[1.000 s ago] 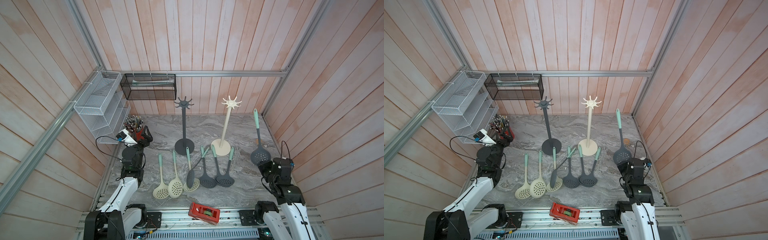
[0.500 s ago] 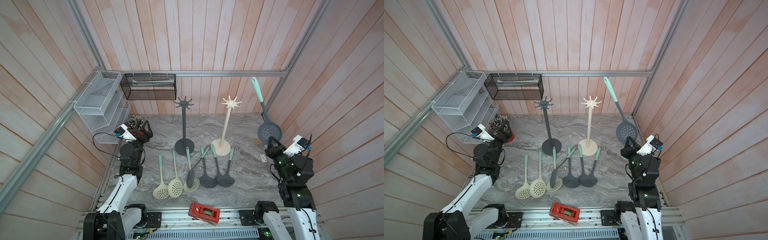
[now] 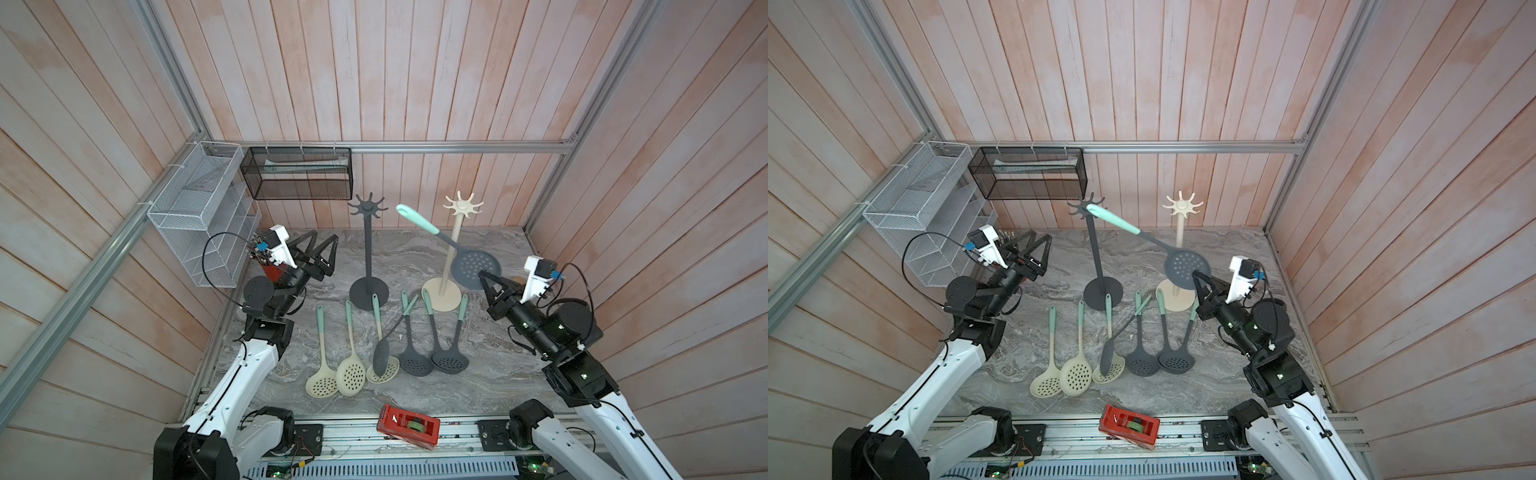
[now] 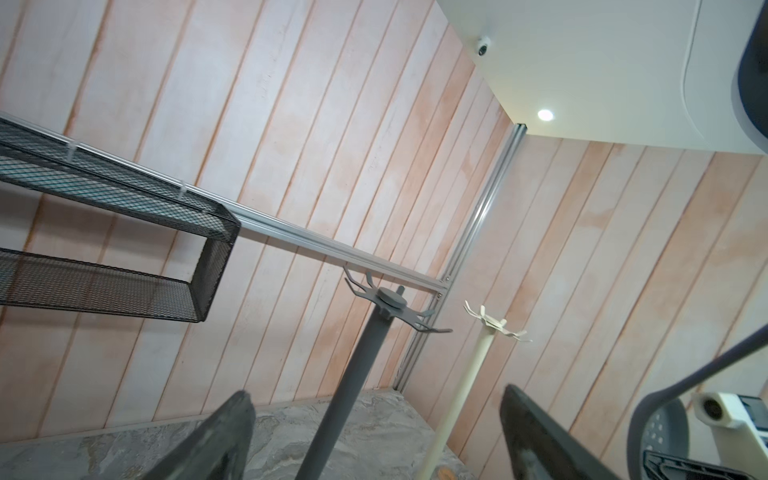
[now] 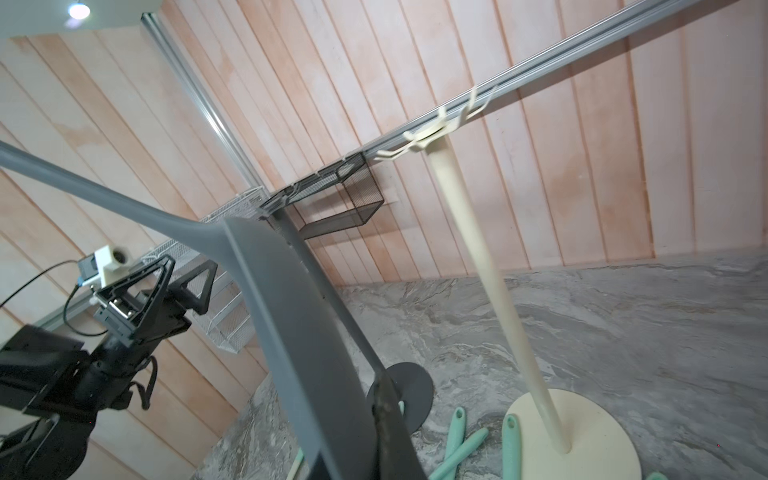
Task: Hang the skimmer on the kitchen utensil rack
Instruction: Pick up the skimmer from the center of the board.
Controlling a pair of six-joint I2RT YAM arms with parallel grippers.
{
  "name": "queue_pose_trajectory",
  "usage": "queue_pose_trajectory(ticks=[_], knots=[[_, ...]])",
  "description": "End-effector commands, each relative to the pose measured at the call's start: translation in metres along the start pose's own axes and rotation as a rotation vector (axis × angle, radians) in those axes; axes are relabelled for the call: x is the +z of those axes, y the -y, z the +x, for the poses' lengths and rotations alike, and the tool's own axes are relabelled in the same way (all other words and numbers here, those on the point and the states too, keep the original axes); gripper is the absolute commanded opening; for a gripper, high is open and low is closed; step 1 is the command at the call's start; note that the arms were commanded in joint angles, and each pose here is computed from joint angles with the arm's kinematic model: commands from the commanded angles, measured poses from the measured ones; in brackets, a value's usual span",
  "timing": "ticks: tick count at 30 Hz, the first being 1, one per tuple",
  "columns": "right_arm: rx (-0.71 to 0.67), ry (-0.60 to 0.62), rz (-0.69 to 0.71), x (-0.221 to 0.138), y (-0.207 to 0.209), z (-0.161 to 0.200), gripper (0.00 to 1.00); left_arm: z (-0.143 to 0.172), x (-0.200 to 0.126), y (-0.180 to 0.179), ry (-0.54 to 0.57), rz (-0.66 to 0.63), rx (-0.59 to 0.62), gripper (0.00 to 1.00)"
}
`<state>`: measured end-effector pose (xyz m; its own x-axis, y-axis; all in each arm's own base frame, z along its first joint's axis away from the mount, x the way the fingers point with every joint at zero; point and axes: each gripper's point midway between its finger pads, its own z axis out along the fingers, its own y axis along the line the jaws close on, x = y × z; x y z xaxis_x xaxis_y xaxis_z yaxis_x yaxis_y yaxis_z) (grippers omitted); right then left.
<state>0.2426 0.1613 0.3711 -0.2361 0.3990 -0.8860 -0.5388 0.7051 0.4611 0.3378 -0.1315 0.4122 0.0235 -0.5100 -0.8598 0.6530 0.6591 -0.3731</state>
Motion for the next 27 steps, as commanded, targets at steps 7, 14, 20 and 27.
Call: queue_pose_trajectory(ticks=[7,14,20,27], knots=[[-0.046,0.080,-0.040,0.027,-0.020,-0.011,0.00,-0.004,-0.004,-0.007,0.013,-0.122,-0.003,0.98],[-0.019,0.036,-0.068,0.042,-0.021,0.005,0.01,0.010,-0.001,-0.009,-0.042,-0.103,0.031,1.00],[0.012,0.006,-0.081,0.052,-0.019,0.018,0.01,0.018,0.006,-0.007,-0.083,-0.084,-0.052,1.00],[0.052,-0.025,-0.089,0.062,-0.015,0.034,0.02,0.007,0.004,0.039,-0.009,0.116,-0.073,0.92]])
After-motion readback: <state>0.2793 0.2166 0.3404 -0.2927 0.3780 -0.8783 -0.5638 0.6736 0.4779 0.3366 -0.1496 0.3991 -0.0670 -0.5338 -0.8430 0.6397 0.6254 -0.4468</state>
